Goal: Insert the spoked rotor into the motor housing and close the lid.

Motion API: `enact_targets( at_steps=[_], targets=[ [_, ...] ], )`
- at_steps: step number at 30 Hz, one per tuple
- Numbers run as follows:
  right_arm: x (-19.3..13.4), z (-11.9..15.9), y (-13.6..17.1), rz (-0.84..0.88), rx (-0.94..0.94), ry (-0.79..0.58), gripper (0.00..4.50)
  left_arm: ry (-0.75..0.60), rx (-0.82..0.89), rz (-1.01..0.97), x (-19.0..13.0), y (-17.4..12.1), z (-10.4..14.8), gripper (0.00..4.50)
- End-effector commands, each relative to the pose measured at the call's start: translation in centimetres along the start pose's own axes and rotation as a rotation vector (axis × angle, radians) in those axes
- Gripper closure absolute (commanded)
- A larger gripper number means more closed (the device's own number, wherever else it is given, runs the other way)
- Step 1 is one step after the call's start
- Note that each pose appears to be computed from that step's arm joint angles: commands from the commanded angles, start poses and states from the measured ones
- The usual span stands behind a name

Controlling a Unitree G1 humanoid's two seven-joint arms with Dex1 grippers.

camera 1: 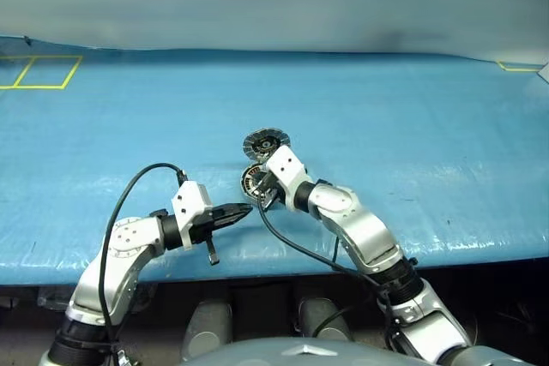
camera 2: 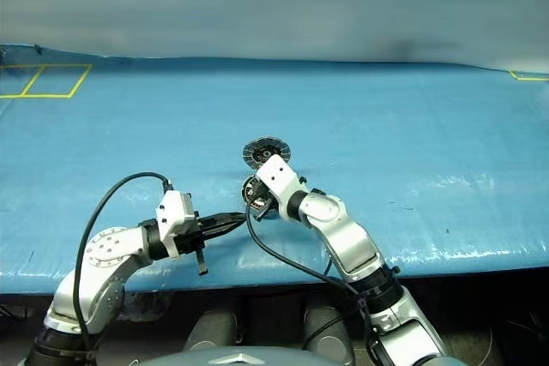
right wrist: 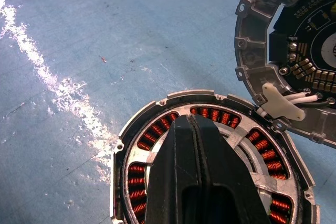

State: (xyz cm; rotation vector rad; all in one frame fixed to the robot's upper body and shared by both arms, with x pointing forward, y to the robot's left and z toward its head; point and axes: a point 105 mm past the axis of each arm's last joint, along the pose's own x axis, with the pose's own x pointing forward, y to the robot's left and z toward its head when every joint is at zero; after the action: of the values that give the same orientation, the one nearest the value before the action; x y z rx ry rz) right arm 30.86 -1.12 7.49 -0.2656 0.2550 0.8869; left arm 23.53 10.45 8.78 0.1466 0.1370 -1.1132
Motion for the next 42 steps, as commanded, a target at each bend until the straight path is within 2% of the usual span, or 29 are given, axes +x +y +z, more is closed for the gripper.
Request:
enact_targets(
  at_steps=[1, 3, 7, 11, 14, 20, 25, 32, 36, 42],
  targets=[
    [0.1, -1.3, 0.4, 0.017, 0.017, 0.033, 4.5, -0.053, 0.04, -0.016, 0.2, -0.5, 1.5, 4.46],
    [-0.1, -1.0, 0.7, 0.031, 0.016, 0.014, 4.5, -0.054, 0.038, -0.019, 0.2, -0.5, 1.4, 4.46],
    [-1.1, 1.3, 1.2, 0.058, 0.018, -0.098, 4.5, -0.053, 0.054, -0.019, 0.1, -0.1, 1.4, 4.46],
    [-3.2, 2.4, 1.4, 0.051, -0.006, -0.189, 4.5, -0.06, 0.109, 0.05, -0.5, 2.3, 1.7, 4.46],
    [-4.7, 1.5, 1.3, 0.02, 0.021, -0.191, 4.5, -0.093, 0.142, 0.076, -0.8, 4.1, 2.4, 4.46],
    [-7.0, -1.3, 1.2, -0.072, 0.11, -0.168, 4.5, -0.196, 0.122, 0.043, -0.9, 7.6, 6.0, 4.46],
    [-8.5, -1.9, 1.1, -0.149, 0.167, -0.234, 4.5, -0.186, 0.146, 0.058, -0.6, 11.2, 7.7, 4.46],
    [-9.4, -4.0, 1.9, -0.22, 0.184, -0.216, 4.5, -0.182, 0.142, 0.082, 0.7, 15.1, 9.2, 4.46],
    [-9.5, -4.0, 2.0, -0.248, 0.2, -0.239, 4.5, -0.185, 0.14, 0.09, 2.6, 16.4, 9.8, 4.46],
    [-9.6, -4.3, 1.0, -0.354, 0.177, -0.27, 4.5, -0.195, 0.089, 0.008, 6.0, 16.1, 9.7, 4.46]
  ],
)
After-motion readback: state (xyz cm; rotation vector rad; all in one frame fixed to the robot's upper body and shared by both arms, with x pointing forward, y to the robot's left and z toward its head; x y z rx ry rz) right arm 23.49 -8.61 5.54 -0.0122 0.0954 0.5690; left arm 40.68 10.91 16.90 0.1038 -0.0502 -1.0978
